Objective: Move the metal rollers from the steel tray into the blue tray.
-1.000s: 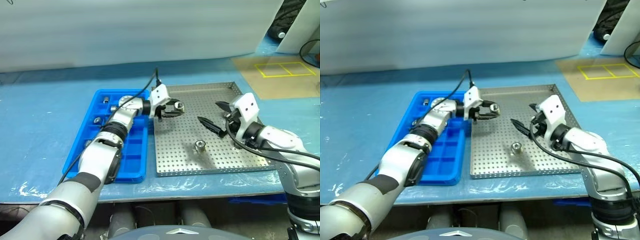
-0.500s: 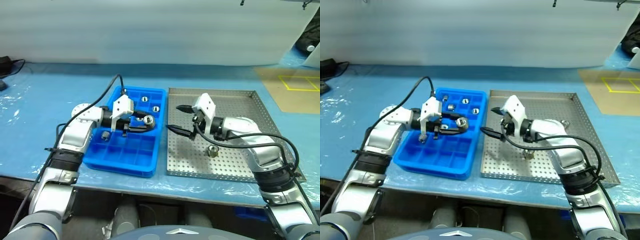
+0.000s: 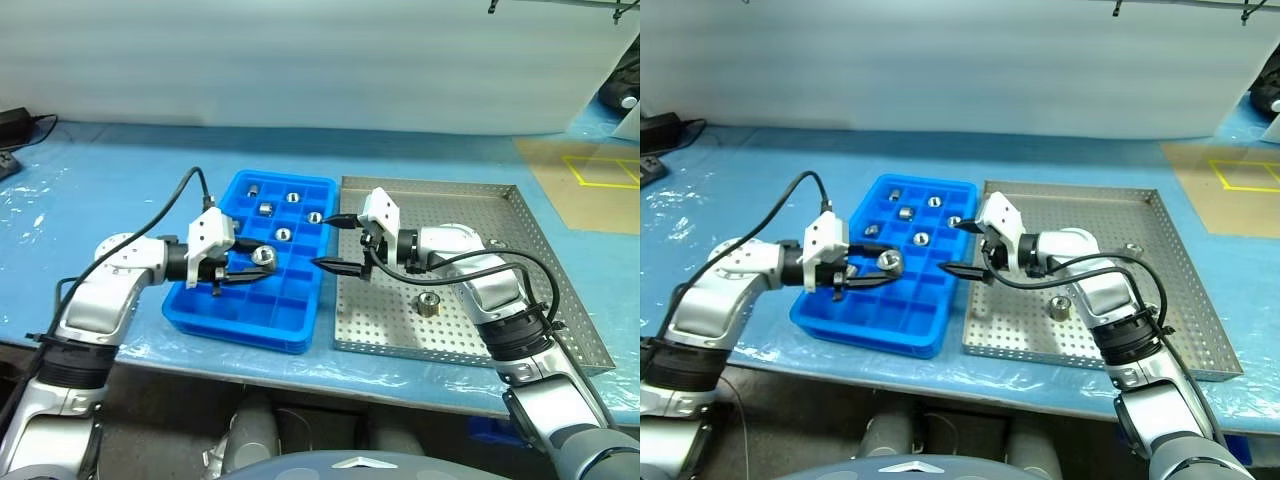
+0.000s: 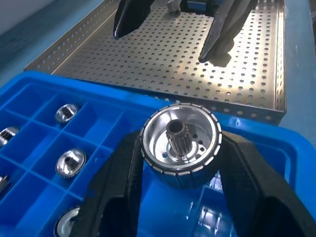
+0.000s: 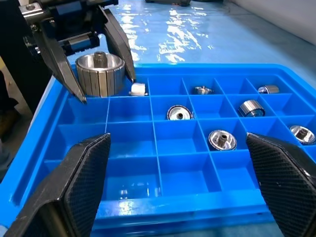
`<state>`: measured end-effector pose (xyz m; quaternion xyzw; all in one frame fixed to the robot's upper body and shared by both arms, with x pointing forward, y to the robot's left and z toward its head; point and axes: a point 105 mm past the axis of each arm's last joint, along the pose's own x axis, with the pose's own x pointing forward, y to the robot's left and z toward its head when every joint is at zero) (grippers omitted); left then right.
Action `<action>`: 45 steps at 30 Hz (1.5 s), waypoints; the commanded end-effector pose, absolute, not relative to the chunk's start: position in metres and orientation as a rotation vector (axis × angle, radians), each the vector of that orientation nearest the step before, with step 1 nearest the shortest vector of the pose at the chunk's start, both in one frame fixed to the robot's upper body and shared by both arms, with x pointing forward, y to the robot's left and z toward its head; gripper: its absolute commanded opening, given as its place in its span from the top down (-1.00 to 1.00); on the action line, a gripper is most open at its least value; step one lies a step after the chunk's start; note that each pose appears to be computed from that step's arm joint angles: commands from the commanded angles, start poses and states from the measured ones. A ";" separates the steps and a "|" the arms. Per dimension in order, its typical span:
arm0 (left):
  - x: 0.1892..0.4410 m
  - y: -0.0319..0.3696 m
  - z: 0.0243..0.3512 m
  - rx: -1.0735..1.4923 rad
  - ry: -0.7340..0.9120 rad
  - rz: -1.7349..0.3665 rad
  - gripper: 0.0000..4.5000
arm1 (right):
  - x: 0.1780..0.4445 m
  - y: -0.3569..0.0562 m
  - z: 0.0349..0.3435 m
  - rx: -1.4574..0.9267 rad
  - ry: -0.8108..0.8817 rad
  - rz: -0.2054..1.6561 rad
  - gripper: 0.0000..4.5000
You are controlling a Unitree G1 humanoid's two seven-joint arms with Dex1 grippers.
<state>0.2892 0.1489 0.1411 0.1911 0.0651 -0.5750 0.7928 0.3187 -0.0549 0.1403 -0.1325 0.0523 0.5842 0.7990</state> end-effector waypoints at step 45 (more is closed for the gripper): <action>0.270 0.186 0.081 0.328 0.238 -0.920 0.17 | 0.317 -0.023 0.144 -0.329 0.094 1.460 -1.00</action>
